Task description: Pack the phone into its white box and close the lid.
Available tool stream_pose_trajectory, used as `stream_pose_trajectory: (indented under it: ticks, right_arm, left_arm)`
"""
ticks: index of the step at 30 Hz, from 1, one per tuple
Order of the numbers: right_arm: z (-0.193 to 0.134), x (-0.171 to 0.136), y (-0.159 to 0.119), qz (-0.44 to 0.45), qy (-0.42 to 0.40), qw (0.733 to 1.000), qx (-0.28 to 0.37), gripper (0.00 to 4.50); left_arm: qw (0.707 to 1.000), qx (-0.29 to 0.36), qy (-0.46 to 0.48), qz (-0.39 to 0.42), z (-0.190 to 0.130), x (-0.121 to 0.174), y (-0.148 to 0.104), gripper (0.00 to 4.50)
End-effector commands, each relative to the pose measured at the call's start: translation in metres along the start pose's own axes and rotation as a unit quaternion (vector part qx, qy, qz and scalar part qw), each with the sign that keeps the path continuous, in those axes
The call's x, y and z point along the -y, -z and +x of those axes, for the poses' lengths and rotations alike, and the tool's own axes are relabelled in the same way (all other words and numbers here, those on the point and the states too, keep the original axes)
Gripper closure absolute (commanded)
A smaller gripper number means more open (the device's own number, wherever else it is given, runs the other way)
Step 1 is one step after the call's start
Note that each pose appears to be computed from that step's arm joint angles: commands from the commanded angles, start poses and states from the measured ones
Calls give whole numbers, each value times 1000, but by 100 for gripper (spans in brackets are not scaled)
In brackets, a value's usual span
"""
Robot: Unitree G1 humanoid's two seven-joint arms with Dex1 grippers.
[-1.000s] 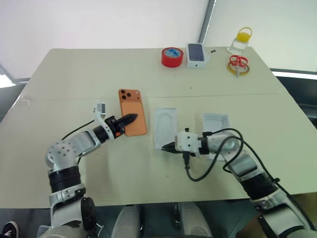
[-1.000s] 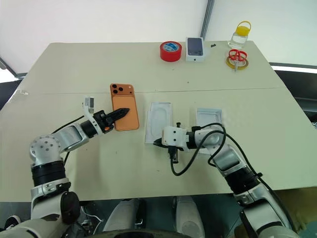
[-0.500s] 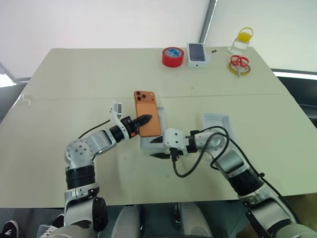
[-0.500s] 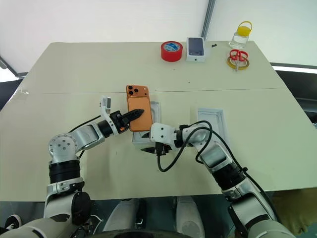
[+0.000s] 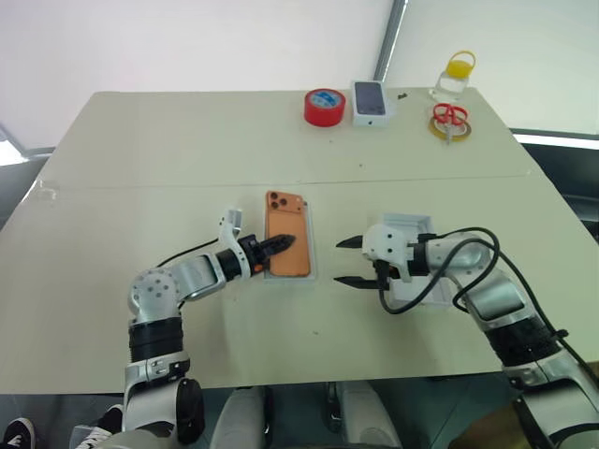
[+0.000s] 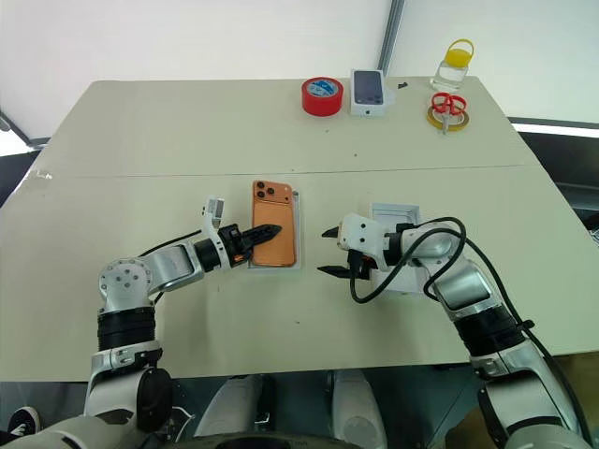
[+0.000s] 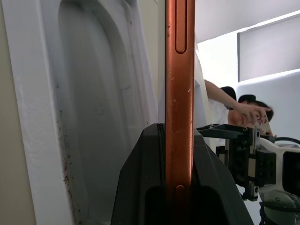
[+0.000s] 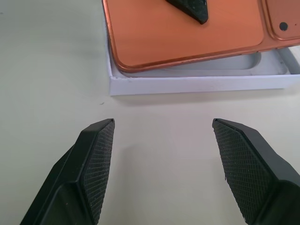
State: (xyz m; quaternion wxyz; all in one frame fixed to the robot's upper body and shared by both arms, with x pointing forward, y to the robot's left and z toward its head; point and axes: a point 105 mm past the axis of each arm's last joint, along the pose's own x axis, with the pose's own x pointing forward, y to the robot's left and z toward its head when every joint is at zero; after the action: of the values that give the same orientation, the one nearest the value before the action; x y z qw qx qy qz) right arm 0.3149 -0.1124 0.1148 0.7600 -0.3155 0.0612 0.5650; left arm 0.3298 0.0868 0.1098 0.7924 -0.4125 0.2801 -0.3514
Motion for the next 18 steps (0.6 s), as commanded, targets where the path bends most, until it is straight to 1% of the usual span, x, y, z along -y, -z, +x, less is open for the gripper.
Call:
stream_pose_trajectory:
  ticks: [1, 2, 4, 5, 7, 10, 14, 18]
  right_arm:
    - [3, 6, -13, -23, 11, 999, 20, 104]
    - [4, 6, -13, -25, 12, 999, 20, 104]
    - [4, 7, -13, -28, 13, 999, 23, 100]
    - [5, 8, -13, -28, 14, 999, 23, 100]
    - [5, 9, -13, -27, 17, 999, 23, 100]
    - [6, 10, -12, -27, 18, 999, 22, 100]
    - [10, 10, -14, -27, 20, 999, 29, 100]
    - [12, 12, -15, -30, 22, 999, 31, 100]
  left_arm:
    - [1000, -1, 29, 10, 0, 15, -8, 450]
    - [1000, -4, 27, 12, 0, 14, -8, 450]
    - [1000, -8, 28, 3, 1, 14, -9, 351]
    - [1000, -10, 28, -2, 2, 14, -9, 319]
    - [1000, -13, 22, -5, 3, 15, -10, 224]
    - [1000, -21, 17, 0, 6, 21, -13, 69]
    - [998, -52, -32, 20, 7, 16, -13, 69]
    - [995, -71, -50, 42, 3, 16, -12, 69]
